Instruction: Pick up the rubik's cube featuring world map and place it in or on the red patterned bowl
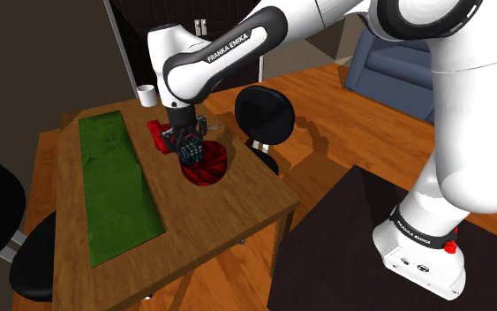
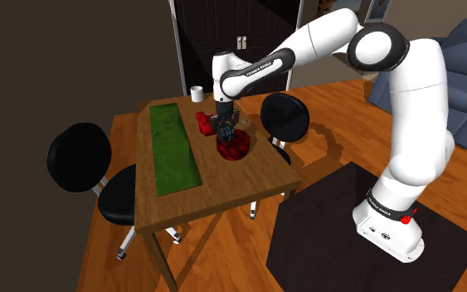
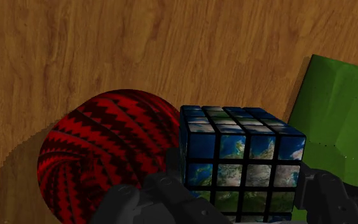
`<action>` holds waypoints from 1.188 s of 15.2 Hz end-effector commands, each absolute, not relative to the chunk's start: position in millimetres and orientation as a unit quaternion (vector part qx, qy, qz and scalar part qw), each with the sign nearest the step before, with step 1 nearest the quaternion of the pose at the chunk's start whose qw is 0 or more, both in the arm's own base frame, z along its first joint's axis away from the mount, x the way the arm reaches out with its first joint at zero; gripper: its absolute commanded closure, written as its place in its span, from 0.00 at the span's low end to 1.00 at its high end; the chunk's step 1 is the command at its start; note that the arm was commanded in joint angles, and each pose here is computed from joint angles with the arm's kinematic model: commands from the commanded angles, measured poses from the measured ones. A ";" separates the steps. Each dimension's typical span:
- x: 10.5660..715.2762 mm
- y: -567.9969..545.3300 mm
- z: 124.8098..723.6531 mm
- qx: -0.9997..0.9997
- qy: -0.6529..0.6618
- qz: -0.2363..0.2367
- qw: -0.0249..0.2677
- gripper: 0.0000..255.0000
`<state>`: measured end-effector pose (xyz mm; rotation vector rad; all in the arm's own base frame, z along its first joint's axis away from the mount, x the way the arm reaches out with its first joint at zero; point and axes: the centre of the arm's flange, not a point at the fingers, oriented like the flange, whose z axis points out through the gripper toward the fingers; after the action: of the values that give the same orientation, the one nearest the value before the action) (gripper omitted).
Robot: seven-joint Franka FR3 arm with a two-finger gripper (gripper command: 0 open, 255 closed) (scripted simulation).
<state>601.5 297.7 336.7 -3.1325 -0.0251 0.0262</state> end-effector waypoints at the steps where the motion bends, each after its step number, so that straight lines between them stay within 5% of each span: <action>1: 619.8 276.2 338.6 -1.000 -0.009 0.008 0.004 1.00; 18: 673.4 209.5 287.4 -1.000 -0.009 0.008 0.004 1.00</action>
<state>673.5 209.7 293.4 -3.1328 -0.0268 0.0270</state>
